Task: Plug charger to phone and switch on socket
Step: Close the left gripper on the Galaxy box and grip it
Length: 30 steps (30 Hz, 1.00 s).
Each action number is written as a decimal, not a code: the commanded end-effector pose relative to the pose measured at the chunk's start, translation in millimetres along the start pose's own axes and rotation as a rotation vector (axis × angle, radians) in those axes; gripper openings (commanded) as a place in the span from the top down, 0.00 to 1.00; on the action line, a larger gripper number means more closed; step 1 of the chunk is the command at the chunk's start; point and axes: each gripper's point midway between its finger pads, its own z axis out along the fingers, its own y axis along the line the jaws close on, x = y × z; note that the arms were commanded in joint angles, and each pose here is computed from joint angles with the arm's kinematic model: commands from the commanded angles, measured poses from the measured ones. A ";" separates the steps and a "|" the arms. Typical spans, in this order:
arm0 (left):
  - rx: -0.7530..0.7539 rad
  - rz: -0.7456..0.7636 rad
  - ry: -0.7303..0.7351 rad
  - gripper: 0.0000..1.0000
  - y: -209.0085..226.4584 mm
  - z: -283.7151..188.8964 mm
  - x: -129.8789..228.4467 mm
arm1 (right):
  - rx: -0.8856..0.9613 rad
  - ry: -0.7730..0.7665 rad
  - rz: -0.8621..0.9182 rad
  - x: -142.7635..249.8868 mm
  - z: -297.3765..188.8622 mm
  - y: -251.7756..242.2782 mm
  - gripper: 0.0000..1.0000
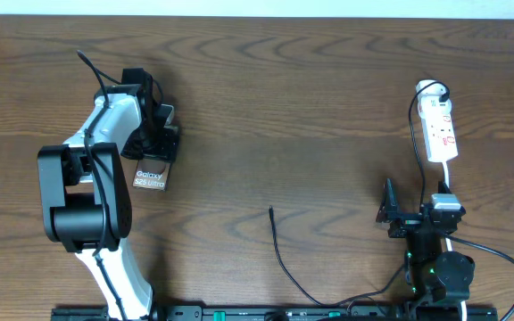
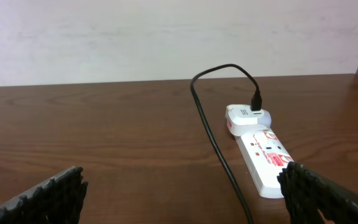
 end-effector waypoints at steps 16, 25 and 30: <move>0.059 0.004 0.025 0.93 -10.4 8.3 7.3 | -0.005 0.006 -0.009 1.8 0.1 1.6 0.01; 0.097 0.005 -0.041 0.93 -16.5 -12.2 -7.9 | -0.005 0.006 -0.009 1.8 0.1 1.6 0.01; 0.072 0.011 -0.151 0.93 -14.5 -50.9 -19.7 | -0.005 0.006 -0.009 1.8 0.1 1.6 0.01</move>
